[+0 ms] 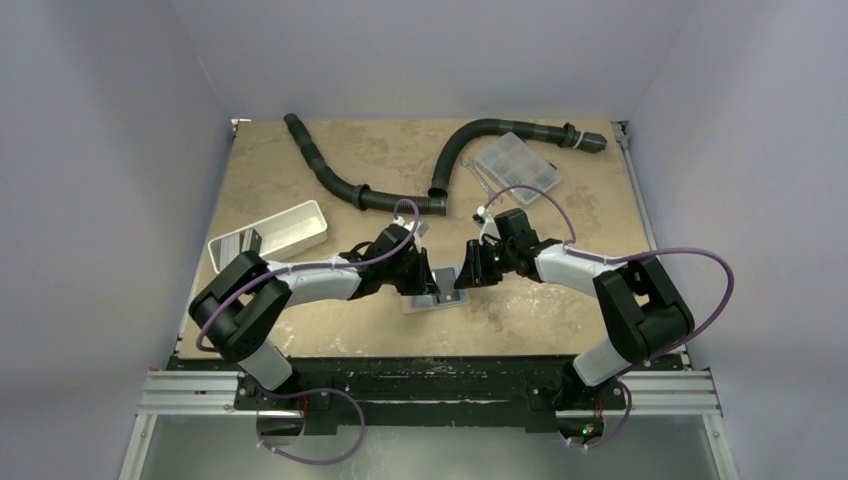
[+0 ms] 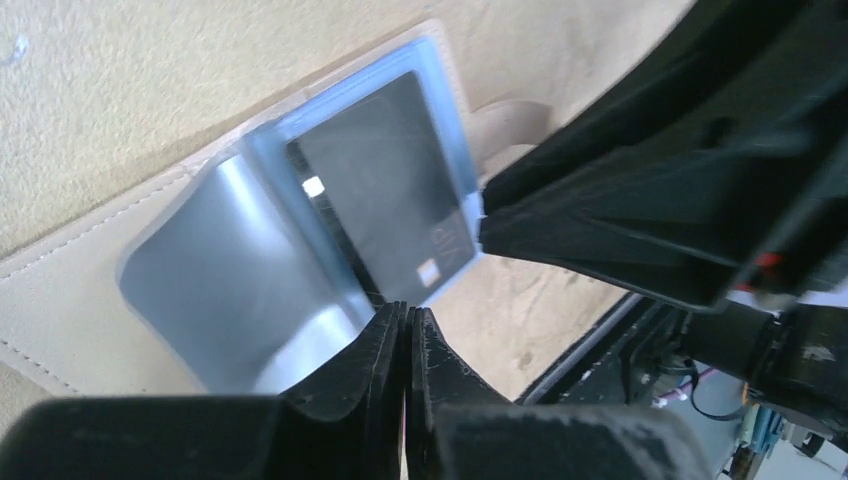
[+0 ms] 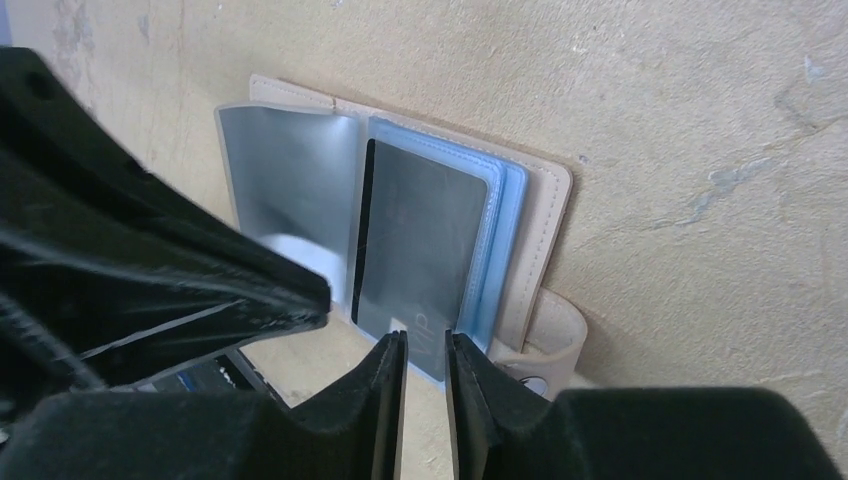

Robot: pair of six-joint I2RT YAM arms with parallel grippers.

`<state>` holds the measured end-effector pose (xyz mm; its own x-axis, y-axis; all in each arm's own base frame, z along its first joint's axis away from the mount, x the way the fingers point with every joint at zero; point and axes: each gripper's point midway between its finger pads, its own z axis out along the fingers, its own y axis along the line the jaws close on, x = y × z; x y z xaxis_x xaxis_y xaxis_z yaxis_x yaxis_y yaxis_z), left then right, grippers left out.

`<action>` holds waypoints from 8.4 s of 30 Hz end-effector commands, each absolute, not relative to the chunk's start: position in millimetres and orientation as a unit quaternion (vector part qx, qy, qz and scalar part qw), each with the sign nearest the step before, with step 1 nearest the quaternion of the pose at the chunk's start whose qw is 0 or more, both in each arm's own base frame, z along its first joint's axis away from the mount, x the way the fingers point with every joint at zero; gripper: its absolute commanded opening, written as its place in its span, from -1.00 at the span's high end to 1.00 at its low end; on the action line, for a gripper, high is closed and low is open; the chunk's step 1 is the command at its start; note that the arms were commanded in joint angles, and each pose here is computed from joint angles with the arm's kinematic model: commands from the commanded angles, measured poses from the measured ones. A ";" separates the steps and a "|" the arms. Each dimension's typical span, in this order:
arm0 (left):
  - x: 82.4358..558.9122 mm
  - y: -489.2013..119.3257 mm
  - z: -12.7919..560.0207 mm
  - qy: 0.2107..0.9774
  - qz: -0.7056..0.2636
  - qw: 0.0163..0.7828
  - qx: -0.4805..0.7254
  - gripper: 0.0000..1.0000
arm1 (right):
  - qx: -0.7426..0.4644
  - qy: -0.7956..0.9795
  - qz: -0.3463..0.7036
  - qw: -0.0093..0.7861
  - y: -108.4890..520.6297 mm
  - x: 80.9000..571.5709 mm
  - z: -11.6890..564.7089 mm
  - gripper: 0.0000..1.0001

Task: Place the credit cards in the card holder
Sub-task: Insert the credit card into the card holder, then pick up the credit card from the storage box.

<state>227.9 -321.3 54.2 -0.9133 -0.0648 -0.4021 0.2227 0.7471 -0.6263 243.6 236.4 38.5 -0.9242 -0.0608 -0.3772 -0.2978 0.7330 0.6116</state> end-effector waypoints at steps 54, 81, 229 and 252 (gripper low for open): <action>221.2 -303.3 1.2 0.932 -0.306 0.192 0.033 1.00 | -0.103 0.868 0.461 0.150 272.5 230.0 74.0 0.26; 227.6 -221.3 109.4 0.911 -0.272 0.309 -0.023 0.07 | -0.166 0.865 0.449 0.149 323.5 236.9 82.6 -0.02; 341.7 68.6 188.3 0.927 0.117 0.306 -0.182 1.00 | -0.234 0.878 0.320 0.269 282.2 221.6 95.4 -0.32; 278.4 -258.7 294.8 0.679 -0.626 0.365 0.116 1.00 | -0.088 0.681 0.645 0.336 282.5 264.0 274.5 -0.63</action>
